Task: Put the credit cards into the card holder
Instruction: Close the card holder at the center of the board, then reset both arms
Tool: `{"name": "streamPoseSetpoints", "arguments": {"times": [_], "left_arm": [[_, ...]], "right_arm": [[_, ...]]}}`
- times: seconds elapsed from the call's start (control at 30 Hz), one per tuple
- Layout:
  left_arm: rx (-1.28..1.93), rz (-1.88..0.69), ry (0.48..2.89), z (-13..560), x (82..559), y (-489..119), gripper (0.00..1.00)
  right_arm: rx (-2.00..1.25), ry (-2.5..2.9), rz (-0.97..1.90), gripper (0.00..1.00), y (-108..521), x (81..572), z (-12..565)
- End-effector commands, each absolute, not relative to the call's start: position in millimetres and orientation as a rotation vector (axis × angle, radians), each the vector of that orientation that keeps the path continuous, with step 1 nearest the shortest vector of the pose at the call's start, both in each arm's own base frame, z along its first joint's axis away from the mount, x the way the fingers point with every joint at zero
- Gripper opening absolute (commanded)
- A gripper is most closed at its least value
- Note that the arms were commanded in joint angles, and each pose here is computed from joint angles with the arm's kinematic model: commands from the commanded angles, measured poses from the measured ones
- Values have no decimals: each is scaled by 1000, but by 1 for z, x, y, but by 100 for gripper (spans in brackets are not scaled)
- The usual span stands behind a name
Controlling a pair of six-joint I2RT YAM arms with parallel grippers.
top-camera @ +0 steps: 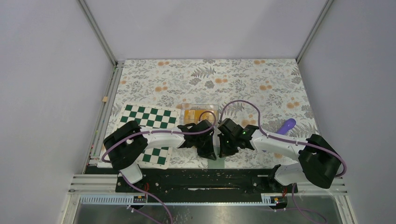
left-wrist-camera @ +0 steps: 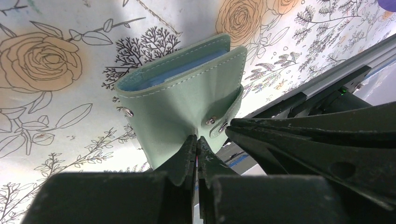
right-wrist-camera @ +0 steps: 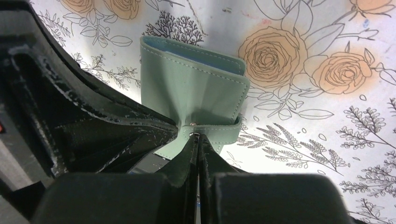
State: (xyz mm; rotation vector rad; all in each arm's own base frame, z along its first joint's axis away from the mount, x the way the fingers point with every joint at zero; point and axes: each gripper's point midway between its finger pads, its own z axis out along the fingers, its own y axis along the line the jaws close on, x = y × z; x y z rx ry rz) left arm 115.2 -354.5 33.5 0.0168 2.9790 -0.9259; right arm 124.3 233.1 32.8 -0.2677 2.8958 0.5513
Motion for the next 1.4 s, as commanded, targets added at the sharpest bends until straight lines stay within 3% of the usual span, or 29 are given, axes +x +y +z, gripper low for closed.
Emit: {"name": "streamPoseSetpoints", "arguments": {"times": [0.0,0.6,1.1,1.13,1.27,1.3,1.33,1.37], "left_arm": [[44,-967,2937,45,120,-364,0],[51,-1047,2859,60,125,-370,4],[25,-900,2898,28,127,-359,0],[38,-908,2872,34,129,-359,4],[96,-1041,2679,88,145,-361,40],[99,-1083,2635,101,149,-359,49],[105,-1139,2584,116,154,-358,60],[104,-1195,2533,129,158,-355,65]], "right_arm": [[-304,2870,608,0,247,128,36],[-317,2936,493,0,237,125,8],[-333,2994,330,0,216,120,-17],[-335,2967,343,0,217,124,-7],[-312,2833,456,0,230,140,44],[-307,2804,481,6,231,143,57],[-293,2759,509,18,232,148,73],[-282,2721,520,25,231,152,85]]}}
